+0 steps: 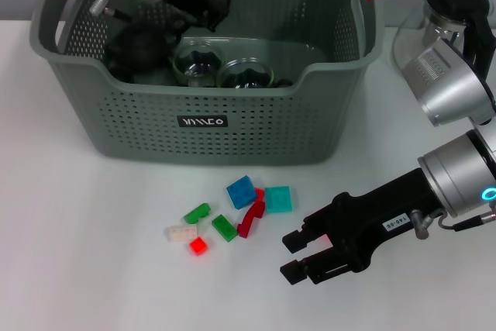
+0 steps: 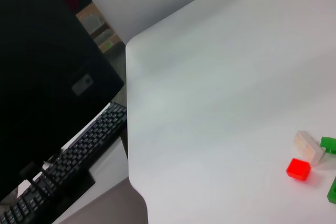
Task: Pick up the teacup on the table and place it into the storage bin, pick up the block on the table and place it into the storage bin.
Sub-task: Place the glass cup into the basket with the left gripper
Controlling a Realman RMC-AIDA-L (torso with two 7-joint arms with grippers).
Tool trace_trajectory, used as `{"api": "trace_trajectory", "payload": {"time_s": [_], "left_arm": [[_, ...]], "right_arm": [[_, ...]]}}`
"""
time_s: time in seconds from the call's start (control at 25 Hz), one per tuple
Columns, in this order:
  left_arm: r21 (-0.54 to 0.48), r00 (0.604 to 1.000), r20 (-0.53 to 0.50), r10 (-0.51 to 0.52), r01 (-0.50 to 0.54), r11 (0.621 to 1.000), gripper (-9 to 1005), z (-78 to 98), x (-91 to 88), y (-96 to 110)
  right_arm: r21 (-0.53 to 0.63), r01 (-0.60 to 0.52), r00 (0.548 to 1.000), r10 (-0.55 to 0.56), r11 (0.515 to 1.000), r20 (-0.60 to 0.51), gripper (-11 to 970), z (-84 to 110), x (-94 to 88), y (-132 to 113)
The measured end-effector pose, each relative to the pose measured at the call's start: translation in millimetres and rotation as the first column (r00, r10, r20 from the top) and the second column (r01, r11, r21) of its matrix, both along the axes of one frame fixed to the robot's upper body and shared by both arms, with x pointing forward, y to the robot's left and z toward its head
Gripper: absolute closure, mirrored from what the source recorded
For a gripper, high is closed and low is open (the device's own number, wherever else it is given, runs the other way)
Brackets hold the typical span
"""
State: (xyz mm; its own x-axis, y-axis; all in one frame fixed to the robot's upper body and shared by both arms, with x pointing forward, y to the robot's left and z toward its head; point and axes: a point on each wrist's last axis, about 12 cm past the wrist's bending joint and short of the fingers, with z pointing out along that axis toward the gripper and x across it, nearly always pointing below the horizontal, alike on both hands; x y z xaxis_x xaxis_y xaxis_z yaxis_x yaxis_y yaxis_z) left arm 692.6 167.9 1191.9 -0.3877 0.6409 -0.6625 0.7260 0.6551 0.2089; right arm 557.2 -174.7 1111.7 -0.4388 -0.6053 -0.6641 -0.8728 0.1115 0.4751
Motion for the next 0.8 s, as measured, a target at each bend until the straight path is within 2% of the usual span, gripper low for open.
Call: {"api": "trace_trajectory", "payload": {"time_s": [0.8], "left_arm": [[0.064,1.000,-0.011,-0.022,0.023,0.998,920,-12.6,-6.5,-3.0]], "right_arm": [[-0.003,0.001,1.000,-0.001,1.000,0.004,407,0.3,1.0,0.5]]}}
